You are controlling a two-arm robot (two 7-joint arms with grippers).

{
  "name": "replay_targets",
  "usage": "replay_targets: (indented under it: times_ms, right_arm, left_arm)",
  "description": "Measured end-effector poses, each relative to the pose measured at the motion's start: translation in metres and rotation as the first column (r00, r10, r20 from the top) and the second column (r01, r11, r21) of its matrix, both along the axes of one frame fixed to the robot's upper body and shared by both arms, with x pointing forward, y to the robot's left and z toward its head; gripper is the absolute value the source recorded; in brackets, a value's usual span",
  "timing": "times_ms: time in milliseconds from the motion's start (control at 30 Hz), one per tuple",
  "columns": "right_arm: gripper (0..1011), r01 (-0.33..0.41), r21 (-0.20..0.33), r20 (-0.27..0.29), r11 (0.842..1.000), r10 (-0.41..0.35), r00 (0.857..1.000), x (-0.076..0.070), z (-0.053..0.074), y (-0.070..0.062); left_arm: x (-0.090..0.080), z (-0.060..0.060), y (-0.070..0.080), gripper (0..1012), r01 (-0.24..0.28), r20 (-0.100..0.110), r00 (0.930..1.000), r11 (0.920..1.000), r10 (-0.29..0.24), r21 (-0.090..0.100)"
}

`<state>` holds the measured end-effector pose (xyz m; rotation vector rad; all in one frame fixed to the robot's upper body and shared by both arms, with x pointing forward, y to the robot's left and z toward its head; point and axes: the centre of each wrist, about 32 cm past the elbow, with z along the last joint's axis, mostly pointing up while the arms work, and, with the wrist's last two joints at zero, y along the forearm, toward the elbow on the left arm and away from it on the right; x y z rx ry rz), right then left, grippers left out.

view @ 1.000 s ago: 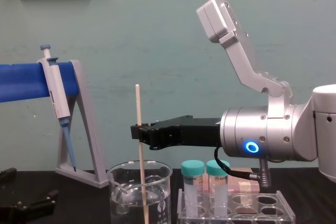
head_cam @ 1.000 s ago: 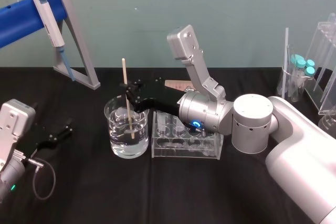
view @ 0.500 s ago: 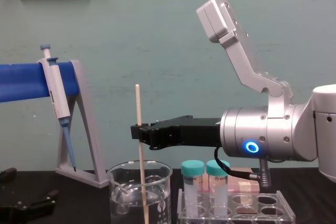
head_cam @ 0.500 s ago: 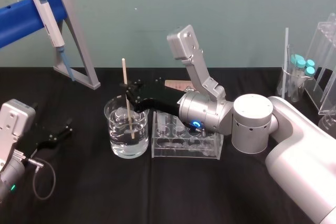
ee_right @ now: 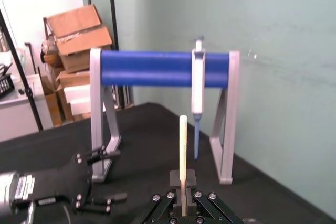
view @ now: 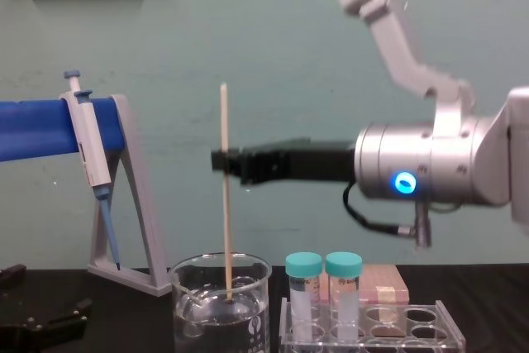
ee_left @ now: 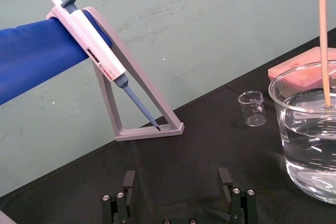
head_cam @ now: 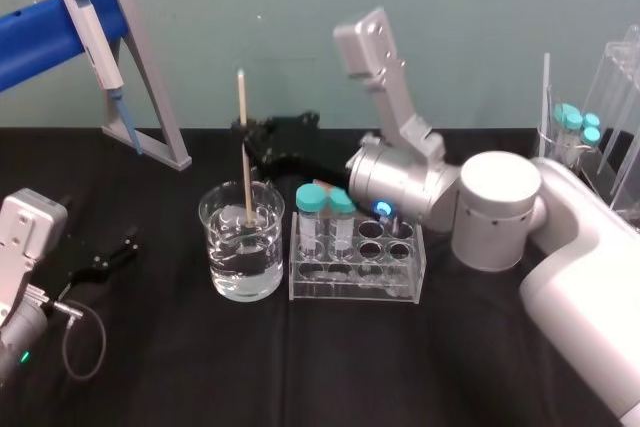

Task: Hold the thermometer with one hand and immerse one end into the beaker, then reinsert it into the test tube rack.

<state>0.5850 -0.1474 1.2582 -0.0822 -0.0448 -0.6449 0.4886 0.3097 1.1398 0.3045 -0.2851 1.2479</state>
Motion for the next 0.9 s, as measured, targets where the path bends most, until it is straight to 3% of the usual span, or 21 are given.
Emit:
replay_targets:
  times_ms: [233, 567, 733, 900]
  right_arm:
    - [52, 0.021, 0.032, 0.034, 0.999, -0.022, 0.999, -0.004, 0.023, -0.009]
    - [52, 0.05, 0.129, 0.067, 0.99, -0.059, 0.996, -0.012, 0.057, -0.034]
    - [52, 0.078, 0.163, 0.08, 0.984, -0.092, 0.993, -0.02, 0.076, -0.057]
    - [52, 0.104, 0.138, 0.082, 0.985, -0.116, 0.99, -0.028, 0.092, -0.085]
  left_arm:
    - [0.0, 0.0, 0.0, 1004, 0.0, 0.0, 1.0, 1.0, 0.0, 0.0]
    - [0.0, 0.0, 0.0, 1004, 0.0, 0.0, 1.0, 1.0, 0.0, 0.0]
    - [0.0, 0.0, 0.0, 1004, 0.0, 0.0, 1.0, 1.0, 0.0, 0.0]
    - [0.0, 0.0, 0.0, 1004, 0.0, 0.0, 1.0, 1.0, 0.0, 0.0]
